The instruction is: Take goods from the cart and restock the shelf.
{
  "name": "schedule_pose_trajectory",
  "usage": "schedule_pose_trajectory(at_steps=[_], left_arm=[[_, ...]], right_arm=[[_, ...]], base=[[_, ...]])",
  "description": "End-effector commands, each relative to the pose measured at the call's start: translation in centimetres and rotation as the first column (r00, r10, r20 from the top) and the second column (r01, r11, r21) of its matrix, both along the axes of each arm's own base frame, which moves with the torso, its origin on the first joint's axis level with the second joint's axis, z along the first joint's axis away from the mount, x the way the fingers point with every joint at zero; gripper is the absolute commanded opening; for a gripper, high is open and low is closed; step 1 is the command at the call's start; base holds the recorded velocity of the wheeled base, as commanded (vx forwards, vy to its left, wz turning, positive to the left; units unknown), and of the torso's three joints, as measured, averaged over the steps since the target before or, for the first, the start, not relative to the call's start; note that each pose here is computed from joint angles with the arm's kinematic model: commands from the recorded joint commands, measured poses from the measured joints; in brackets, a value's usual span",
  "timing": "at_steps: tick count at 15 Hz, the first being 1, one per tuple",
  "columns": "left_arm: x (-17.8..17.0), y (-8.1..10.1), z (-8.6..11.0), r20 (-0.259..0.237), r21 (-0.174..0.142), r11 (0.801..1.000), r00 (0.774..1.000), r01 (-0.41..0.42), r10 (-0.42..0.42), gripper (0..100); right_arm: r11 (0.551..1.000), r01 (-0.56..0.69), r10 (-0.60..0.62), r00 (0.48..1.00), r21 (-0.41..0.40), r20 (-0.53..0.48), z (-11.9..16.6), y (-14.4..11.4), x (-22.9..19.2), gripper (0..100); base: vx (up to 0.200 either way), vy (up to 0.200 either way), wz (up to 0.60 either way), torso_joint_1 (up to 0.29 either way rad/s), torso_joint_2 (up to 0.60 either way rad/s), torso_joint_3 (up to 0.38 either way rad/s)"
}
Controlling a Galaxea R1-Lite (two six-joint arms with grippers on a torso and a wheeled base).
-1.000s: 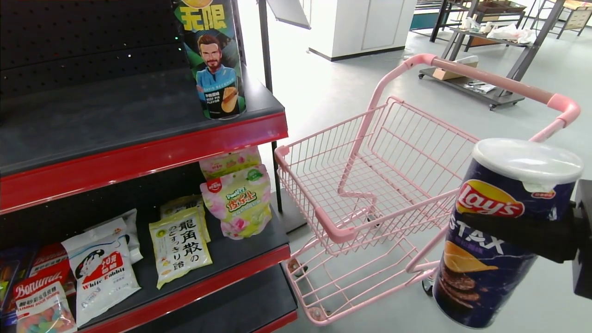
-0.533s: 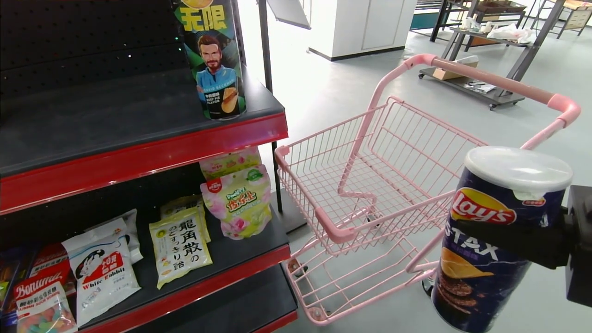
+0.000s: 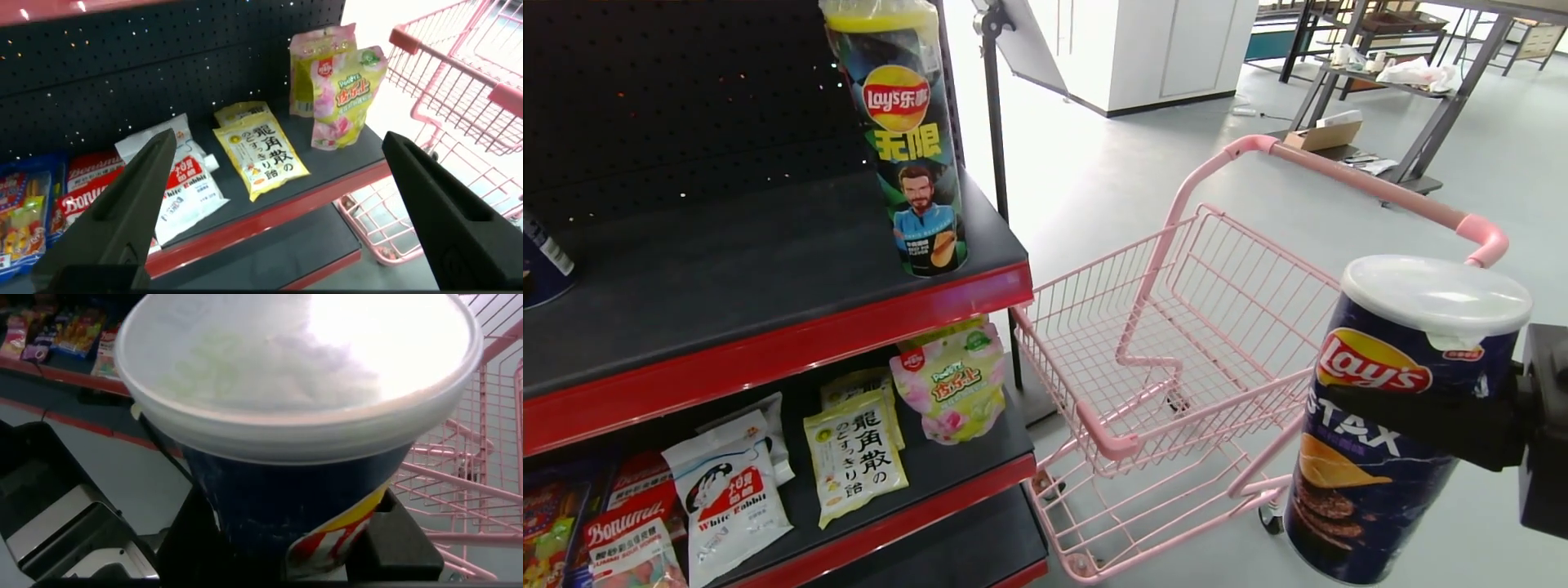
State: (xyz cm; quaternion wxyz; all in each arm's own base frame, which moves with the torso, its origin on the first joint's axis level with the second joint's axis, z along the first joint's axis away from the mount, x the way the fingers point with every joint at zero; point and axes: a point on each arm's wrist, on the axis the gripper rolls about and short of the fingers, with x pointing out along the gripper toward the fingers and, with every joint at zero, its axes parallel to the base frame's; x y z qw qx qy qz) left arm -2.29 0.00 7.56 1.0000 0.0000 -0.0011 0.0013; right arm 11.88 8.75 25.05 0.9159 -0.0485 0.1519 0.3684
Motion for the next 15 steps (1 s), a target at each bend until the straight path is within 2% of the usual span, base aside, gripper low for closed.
schedule_pose_trajectory(at_steps=[1, 9, 11, 15], left_arm=[[0.01, 0.00, 0.00, -0.001, 0.000, 1.000, 1.000, -0.001, 0.001, 100], [0.01, 0.00, 0.00, -0.001, 0.000, 1.000, 1.000, -0.001, 0.001, 100], [0.01, 0.00, -0.01, -0.002, 0.000, 1.000, 1.000, -0.001, 0.001, 100], [0.01, 0.00, 0.00, -0.001, 0.000, 1.000, 1.000, -0.002, 0.002, 100]], right_arm=[[1.000, 0.001, -0.001, 1.000, -0.007, -0.007, -0.13, 0.13, 0.19, 0], [1.000, -0.007, 0.007, 1.000, -0.027, 0.005, -0.18, 0.32, 0.50, 0], [1.000, -0.007, 0.008, 1.000, -0.026, 0.017, -0.05, 0.42, 0.68, 0], [1.000, -0.011, 0.011, 1.000, -0.030, 0.021, -0.07, 0.42, 0.63, 0]], base=[[0.000, 0.000, 0.00, 0.159, -0.53, -0.369], [0.000, 0.000, 0.00, 0.212, -0.57, -0.369], [0.000, 0.000, 0.00, 0.122, -0.30, -0.178], [-0.200, 0.000, 0.00, 0.023, -0.02, -0.022]])
